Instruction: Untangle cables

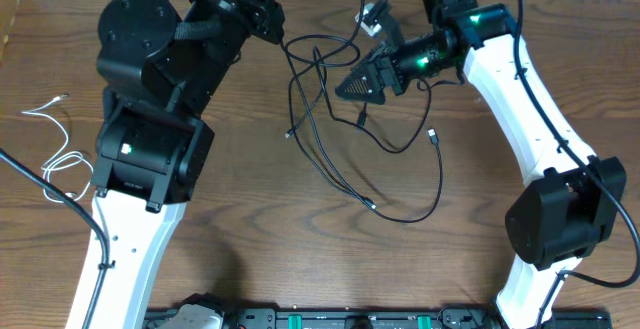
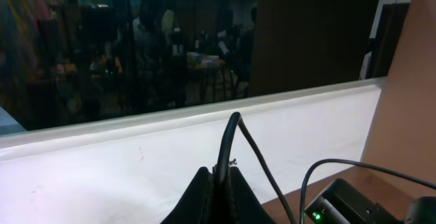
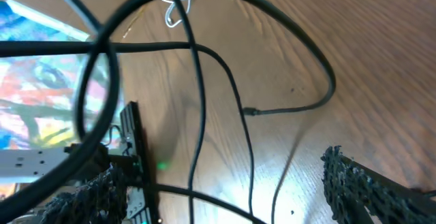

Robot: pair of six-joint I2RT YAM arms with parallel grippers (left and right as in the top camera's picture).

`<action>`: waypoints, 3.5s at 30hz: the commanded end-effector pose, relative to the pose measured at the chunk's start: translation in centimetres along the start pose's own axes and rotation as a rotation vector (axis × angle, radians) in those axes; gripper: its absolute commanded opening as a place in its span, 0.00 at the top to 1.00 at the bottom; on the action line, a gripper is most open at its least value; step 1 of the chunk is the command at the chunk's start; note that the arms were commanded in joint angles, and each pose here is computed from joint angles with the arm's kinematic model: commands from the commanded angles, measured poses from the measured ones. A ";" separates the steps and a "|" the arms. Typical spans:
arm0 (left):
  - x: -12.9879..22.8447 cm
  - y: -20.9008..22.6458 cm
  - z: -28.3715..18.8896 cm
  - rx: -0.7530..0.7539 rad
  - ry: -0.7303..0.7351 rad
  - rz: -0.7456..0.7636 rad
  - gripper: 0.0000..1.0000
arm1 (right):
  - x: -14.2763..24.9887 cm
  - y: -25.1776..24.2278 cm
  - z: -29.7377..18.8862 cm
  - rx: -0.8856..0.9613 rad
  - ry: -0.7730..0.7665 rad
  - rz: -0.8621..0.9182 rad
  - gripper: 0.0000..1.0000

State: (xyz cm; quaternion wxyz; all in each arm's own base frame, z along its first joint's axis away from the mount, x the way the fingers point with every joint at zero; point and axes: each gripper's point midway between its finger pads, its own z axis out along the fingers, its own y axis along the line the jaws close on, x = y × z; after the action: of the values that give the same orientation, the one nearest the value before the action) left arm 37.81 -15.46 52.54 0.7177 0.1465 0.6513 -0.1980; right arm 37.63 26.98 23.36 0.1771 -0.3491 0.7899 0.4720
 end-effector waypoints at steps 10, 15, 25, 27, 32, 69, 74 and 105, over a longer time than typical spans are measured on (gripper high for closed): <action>0.0 0.2 0.1 -0.013 0.001 -0.005 0.92 | -1.1 5.1 2.8 -0.148 -0.001 -0.098 0.29; 0.0 0.2 0.1 -0.014 0.002 -0.005 0.93 | -1.5 3.7 4.7 -0.004 0.021 -0.037 0.49; 0.3 3.5 -0.3 -0.176 0.012 -0.004 0.92 | -0.6 -3.0 0.4 0.321 0.009 0.192 0.99; 0.7 4.9 -0.6 -0.244 0.029 0.000 0.93 | -0.3 -4.3 -2.6 0.379 -0.014 0.238 0.99; 1.8 10.4 -2.4 -0.499 0.070 0.015 0.92 | 0.7 -6.1 -11.2 0.483 -0.108 0.314 0.99; 7.8 18.9 -4.0 -0.640 0.276 -0.023 0.92 | 10.9 -10.8 -29.0 0.739 -0.267 0.701 0.99; 6.3 18.2 -4.1 -0.612 0.227 -0.022 0.92 | 10.8 -10.8 -27.9 0.764 -0.215 0.687 0.99; 11.0 11.8 -5.4 -0.336 0.446 -0.226 0.93 | 7.8 -13.2 -21.2 0.741 -0.253 0.713 0.99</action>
State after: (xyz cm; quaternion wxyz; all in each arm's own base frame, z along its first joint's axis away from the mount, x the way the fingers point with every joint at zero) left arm 39.45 -2.42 41.15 0.5609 -0.0188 0.8220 -0.0971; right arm 42.76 0.99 22.00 0.2248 0.0527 0.9459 0.2278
